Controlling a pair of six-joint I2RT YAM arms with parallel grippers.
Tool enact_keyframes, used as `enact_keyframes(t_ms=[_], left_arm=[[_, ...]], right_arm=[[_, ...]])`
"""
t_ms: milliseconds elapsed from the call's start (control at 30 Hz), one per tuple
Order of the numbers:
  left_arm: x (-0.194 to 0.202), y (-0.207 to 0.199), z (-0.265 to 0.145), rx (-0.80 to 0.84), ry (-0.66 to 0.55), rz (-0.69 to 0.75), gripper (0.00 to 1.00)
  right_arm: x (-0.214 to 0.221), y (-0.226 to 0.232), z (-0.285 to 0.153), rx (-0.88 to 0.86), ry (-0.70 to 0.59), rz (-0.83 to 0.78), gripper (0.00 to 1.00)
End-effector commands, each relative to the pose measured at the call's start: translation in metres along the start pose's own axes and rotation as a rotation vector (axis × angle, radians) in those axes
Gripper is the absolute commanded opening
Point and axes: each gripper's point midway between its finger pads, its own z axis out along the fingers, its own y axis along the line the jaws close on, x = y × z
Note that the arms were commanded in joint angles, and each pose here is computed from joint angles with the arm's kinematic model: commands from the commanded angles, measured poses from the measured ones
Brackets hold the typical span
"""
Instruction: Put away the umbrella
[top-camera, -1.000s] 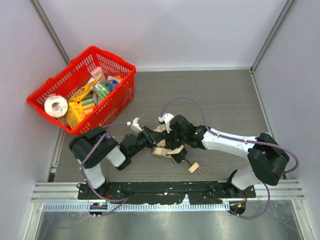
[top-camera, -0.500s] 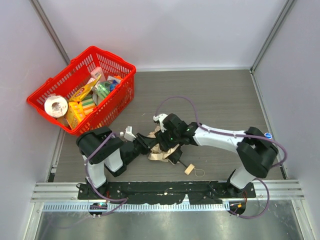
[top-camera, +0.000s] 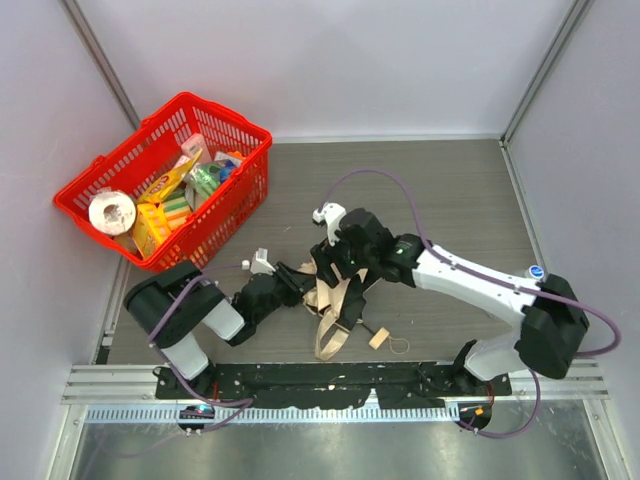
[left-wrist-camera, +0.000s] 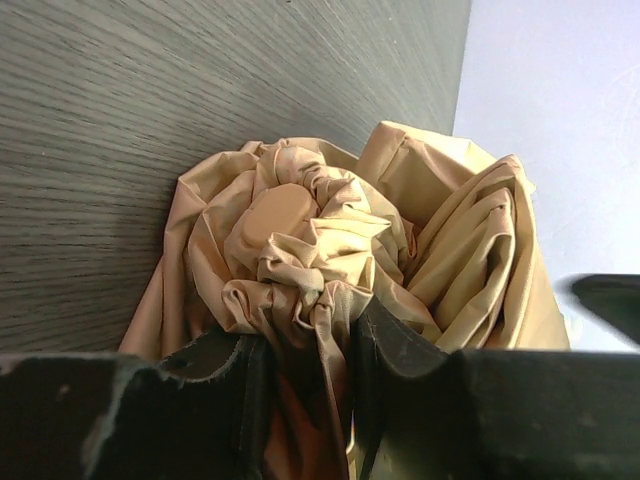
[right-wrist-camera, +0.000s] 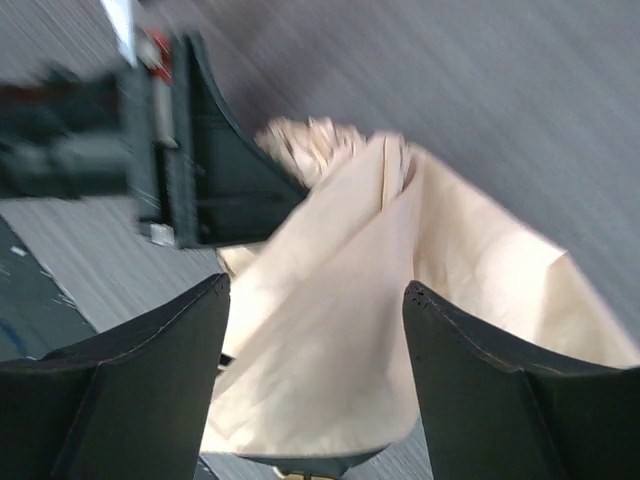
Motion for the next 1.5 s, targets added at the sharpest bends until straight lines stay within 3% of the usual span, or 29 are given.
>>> enact_keyframes(t_ms=[0, 400, 533, 600, 667, 700, 733, 767, 800, 867, 967, 1000, 1167, 1300, 1467], left_arm=[[0.002, 0.053, -0.008, -0.27, 0.026, 0.116, 0.0], [0.011, 0.053, 0.002, -0.498, 0.073, -0.06, 0.0], [0.007, 0.04, 0.001, -0.567, 0.076, -0.054, 0.0], [0.004, 0.038, -0.006, -0.611, 0.07, -0.058, 0.0], [0.003, 0.033, -0.01, -0.604, 0.066, -0.067, 0.0], [0.002, 0.031, -0.011, -0.589, 0.06, -0.072, 0.0], [-0.001, 0.027, -0.011, -0.568, 0.051, -0.07, 0.0], [-0.003, 0.025, -0.012, -0.558, 0.045, -0.055, 0.04], [-0.006, 0.023, -0.013, -0.546, 0.04, -0.036, 0.16], [-0.011, 0.019, -0.016, -0.522, 0.035, 0.009, 0.5], [-0.021, 0.0, -0.018, -0.411, 0.024, 0.102, 0.93], [-0.024, -0.007, -0.02, -0.378, 0.022, 0.133, 0.99], [-0.034, -0.009, -0.04, -0.361, 0.019, 0.176, 0.99], [-0.041, 0.001, -0.048, -0.382, 0.0, 0.072, 1.0], [-0.05, 0.0, -0.029, -0.383, -0.012, -0.008, 1.0]], right_arm=[[0.045, -0.003, 0.036, -0.015, 0.062, -0.057, 0.75], [0.089, 0.011, 0.082, 0.224, 0.018, -0.179, 0.75], [0.127, 0.0, 0.105, 0.271, 0.111, -0.187, 0.75], [0.131, -0.004, 0.109, 0.286, 0.119, -0.172, 0.65], [0.136, -0.01, 0.109, 0.28, 0.131, -0.111, 0.43], [0.142, -0.008, 0.111, 0.221, 0.137, -0.077, 0.27], [0.143, -0.004, 0.109, 0.18, 0.133, -0.051, 0.19], [0.15, 0.001, 0.108, 0.107, 0.138, -0.022, 0.09], [0.156, 0.003, 0.107, 0.046, 0.155, 0.019, 0.01], [0.165, 0.012, 0.103, -0.083, 0.174, 0.085, 0.01], [0.161, 0.013, 0.099, -0.18, 0.153, 0.169, 0.01], [0.161, 0.01, 0.097, -0.211, 0.151, 0.203, 0.01], [0.16, 0.008, 0.091, -0.338, 0.156, 0.315, 0.01], [0.152, 0.01, 0.091, -0.395, 0.15, 0.347, 0.01], [0.145, 0.006, 0.088, -0.43, 0.125, 0.367, 0.01]])
